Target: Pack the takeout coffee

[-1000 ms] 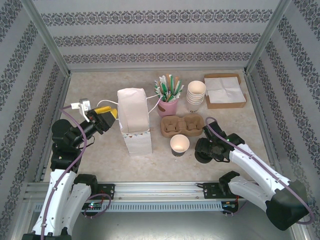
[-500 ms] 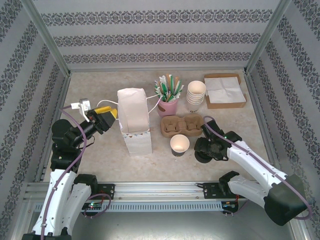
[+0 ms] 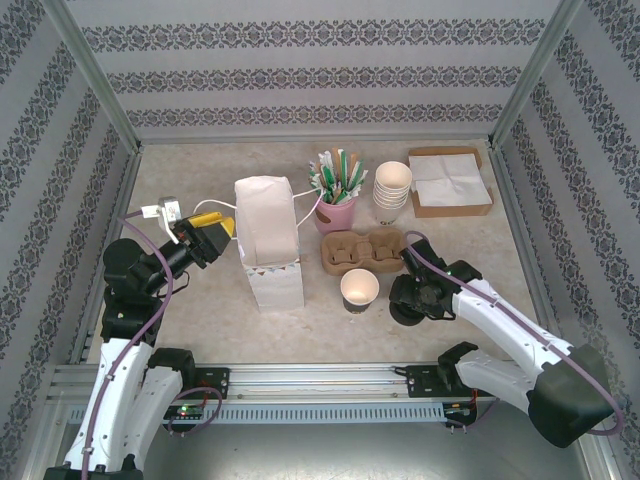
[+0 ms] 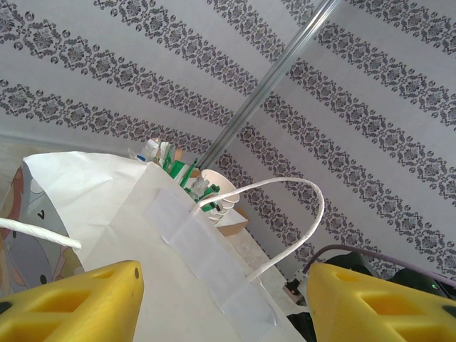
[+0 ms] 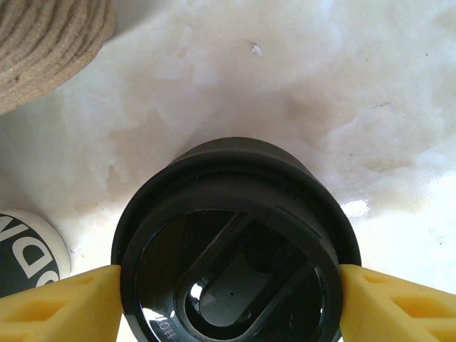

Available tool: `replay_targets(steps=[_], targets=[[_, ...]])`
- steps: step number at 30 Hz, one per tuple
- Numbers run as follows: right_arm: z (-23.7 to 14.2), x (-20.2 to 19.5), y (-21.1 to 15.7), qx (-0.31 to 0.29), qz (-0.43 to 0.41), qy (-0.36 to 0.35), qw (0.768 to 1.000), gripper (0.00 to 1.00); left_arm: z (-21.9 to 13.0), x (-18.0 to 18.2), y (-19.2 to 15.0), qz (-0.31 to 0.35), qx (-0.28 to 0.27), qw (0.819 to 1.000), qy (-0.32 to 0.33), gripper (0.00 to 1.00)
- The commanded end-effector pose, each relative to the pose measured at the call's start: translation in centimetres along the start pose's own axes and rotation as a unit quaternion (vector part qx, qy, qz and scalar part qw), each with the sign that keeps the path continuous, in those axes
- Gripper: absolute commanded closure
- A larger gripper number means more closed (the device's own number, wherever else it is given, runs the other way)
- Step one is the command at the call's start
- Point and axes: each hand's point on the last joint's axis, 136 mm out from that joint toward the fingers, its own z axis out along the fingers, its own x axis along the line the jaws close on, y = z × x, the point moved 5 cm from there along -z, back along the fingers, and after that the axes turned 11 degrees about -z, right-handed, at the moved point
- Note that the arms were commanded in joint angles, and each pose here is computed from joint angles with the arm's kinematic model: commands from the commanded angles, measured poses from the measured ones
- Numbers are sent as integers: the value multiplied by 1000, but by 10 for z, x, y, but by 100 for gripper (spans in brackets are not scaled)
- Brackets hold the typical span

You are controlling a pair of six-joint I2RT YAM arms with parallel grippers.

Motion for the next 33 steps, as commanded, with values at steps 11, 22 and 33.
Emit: replay_targets(steps=[11,22,33], targets=[[-24,0,7,-29,-17,-3,999,26,0,-6,2,15,-7,1000,-19,37],[-73,29,23,-97,-76,36,992,28,0,-5,3,15,-7,1000,-17,37],[-106,80,25,-94,-167,49,980,29,0,-5,2,15,-6,1000,-17,37]])
